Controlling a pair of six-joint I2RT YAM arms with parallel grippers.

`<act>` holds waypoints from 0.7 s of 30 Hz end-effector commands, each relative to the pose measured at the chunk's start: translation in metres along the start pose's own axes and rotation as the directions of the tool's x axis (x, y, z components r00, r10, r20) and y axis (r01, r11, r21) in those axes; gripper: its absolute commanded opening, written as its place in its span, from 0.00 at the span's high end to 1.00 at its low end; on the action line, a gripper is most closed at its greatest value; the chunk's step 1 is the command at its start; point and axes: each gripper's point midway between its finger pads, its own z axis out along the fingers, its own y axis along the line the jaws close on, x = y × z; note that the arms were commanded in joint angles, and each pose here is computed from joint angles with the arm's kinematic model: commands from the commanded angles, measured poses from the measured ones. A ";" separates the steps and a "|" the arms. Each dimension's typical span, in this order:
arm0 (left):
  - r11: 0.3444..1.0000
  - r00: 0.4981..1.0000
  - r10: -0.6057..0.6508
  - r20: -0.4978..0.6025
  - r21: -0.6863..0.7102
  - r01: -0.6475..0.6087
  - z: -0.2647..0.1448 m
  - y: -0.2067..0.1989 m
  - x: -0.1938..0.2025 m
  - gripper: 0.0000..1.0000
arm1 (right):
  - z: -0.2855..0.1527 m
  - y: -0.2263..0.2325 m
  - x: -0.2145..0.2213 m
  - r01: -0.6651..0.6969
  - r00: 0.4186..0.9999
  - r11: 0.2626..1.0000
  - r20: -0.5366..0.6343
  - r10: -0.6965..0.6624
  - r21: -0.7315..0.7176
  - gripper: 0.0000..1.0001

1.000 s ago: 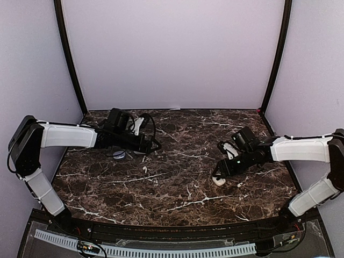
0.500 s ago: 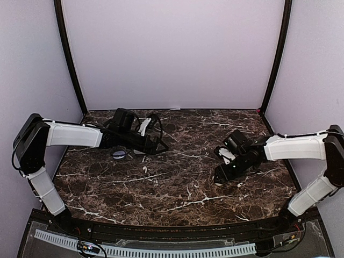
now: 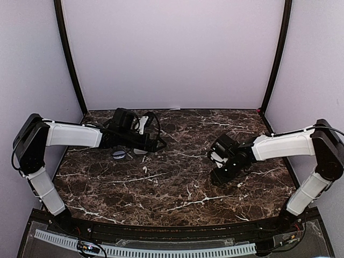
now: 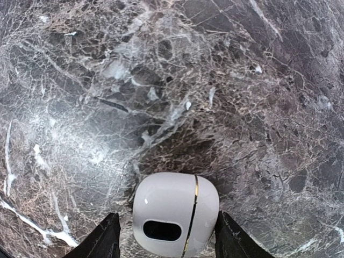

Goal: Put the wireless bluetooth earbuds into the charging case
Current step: Pick up the charging case from the center of the board.

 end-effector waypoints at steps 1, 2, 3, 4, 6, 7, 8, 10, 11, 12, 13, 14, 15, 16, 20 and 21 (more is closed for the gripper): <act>0.999 0.999 -0.004 0.036 -0.053 0.006 -0.015 0.005 -0.007 0.01 | -0.004 -0.003 -0.008 0.012 1.000 0.999 0.022 -0.013 0.050 0.44; 0.999 0.999 -0.002 0.036 -0.053 0.004 -0.015 0.005 -0.007 0.01 | 0.002 -0.003 -0.006 0.015 1.000 0.998 0.003 -0.015 0.058 0.45; 0.999 0.999 -0.001 0.034 -0.048 0.003 -0.016 0.004 -0.007 0.01 | 0.002 -0.003 -0.006 0.016 1.000 0.998 0.003 -0.016 0.060 0.47; 0.999 0.999 0.004 0.032 -0.039 -0.003 -0.016 0.002 -0.006 0.01 | 0.003 -0.004 -0.006 0.016 1.000 0.998 0.001 -0.016 0.064 0.48; 0.999 0.999 0.005 0.032 -0.032 -0.004 -0.016 0.000 -0.006 0.01 | 0.003 -0.004 -0.007 0.018 1.000 0.997 0.003 -0.018 0.074 0.50; 0.999 0.999 0.000 0.034 -0.037 0.001 -0.017 0.001 -0.007 0.01 | 0.002 -0.004 -0.007 0.019 1.000 0.997 0.004 -0.019 0.079 0.50; 0.999 1.000 -0.006 0.030 -0.044 0.007 -0.016 0.002 -0.006 0.01 | 0.002 -0.004 -0.007 0.023 1.000 0.997 0.003 -0.023 0.079 0.50; 0.998 0.999 -0.016 0.031 -0.065 0.018 -0.017 0.007 -0.006 0.01 | 0.003 -0.002 -0.006 0.028 1.000 0.997 -0.001 -0.028 0.075 0.48; 0.997 0.999 -0.019 0.032 -0.074 0.022 -0.018 0.009 -0.006 0.01 | 0.003 -0.003 -0.005 0.025 1.000 0.997 -0.003 -0.025 0.079 0.48; 0.997 0.999 -0.021 0.033 -0.079 0.024 -0.018 0.010 -0.006 0.01 | 0.004 -0.003 -0.005 0.024 1.000 0.996 -0.006 -0.023 0.082 0.48; 0.996 0.999 -0.023 0.033 -0.081 0.025 -0.018 0.010 -0.005 0.01 | 0.004 -0.003 -0.005 0.022 1.000 0.996 -0.007 -0.022 0.085 0.49; 0.997 0.999 -0.021 0.034 -0.079 0.024 -0.019 0.010 -0.005 0.01 | 0.004 -0.003 -0.005 0.025 1.000 0.996 -0.005 -0.024 0.086 0.51; 0.997 0.999 -0.020 0.036 -0.073 0.023 -0.019 0.009 -0.005 0.01 | 0.003 -0.003 -0.005 0.026 1.000 0.996 -0.003 -0.026 0.086 0.53; 0.998 0.999 -0.018 0.035 -0.063 0.020 -0.019 0.007 -0.005 0.01 | 0.001 -0.002 -0.007 0.027 1.000 0.996 0.005 -0.027 0.081 0.54; 0.996 1.000 0.000 0.013 0.084 -0.001 -0.019 -0.018 -0.002 0.03 | -0.012 0.008 -0.022 0.052 0.995 0.997 0.085 -0.057 0.055 0.59; 0.991 1.000 -0.004 -0.003 0.135 0.004 -0.019 -0.027 0.000 0.04 | -0.019 0.013 -0.028 0.069 0.990 0.997 0.121 -0.073 0.040 0.59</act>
